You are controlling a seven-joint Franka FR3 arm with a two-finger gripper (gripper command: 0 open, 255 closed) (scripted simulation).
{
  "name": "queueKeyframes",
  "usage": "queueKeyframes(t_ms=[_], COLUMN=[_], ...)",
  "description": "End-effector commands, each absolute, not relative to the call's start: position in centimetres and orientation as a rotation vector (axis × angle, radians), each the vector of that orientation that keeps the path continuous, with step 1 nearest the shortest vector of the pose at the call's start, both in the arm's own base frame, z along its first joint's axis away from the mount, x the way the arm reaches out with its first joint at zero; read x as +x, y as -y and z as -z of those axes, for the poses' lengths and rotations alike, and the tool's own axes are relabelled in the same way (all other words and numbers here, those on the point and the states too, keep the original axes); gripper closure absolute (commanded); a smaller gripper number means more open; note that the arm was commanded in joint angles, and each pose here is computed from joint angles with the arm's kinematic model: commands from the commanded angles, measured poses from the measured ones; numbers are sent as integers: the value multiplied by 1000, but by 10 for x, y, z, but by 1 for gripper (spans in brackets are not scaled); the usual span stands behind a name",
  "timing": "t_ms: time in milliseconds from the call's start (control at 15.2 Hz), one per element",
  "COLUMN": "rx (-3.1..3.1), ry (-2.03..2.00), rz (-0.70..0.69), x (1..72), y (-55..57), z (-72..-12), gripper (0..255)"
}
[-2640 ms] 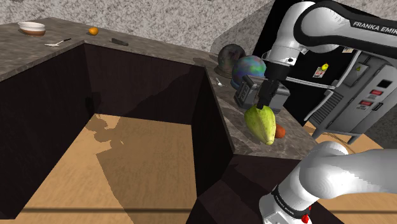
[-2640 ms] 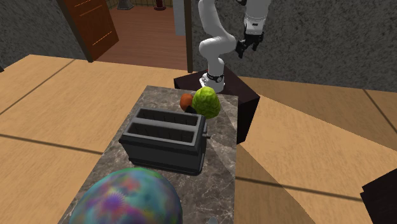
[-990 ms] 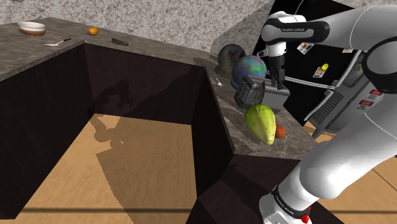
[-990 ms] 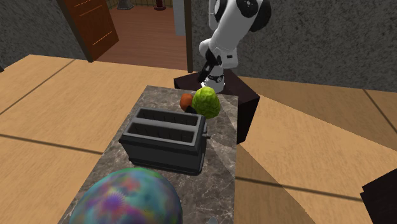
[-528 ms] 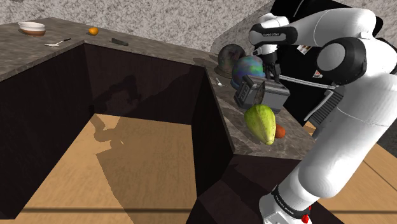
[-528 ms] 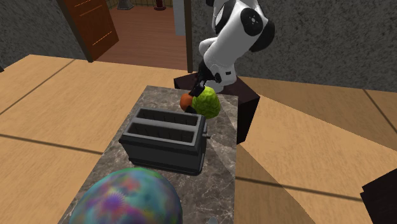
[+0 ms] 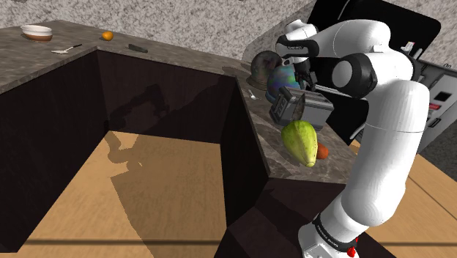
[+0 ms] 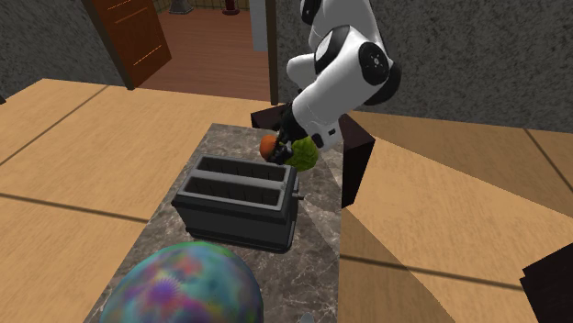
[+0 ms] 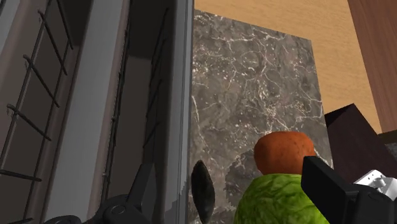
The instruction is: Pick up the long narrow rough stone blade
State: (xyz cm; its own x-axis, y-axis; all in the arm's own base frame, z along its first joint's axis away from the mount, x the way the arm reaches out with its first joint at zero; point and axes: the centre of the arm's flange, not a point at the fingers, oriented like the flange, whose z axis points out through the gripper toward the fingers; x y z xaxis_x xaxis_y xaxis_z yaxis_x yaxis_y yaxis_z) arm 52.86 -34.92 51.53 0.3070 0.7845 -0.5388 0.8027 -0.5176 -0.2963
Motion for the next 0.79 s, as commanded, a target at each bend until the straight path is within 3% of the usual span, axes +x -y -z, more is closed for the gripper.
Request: queueKeyframes(t_ms=[0,396,462,726], rx=[2512,2512,2512,2512], ry=[-1534,-1534,-1534,-1534], rz=[1014,1014,1014,1014], x=[530,530,530,530], y=[350,350,350,350], z=[-505,-481,-480,-481], gripper=[0,0,255,255])
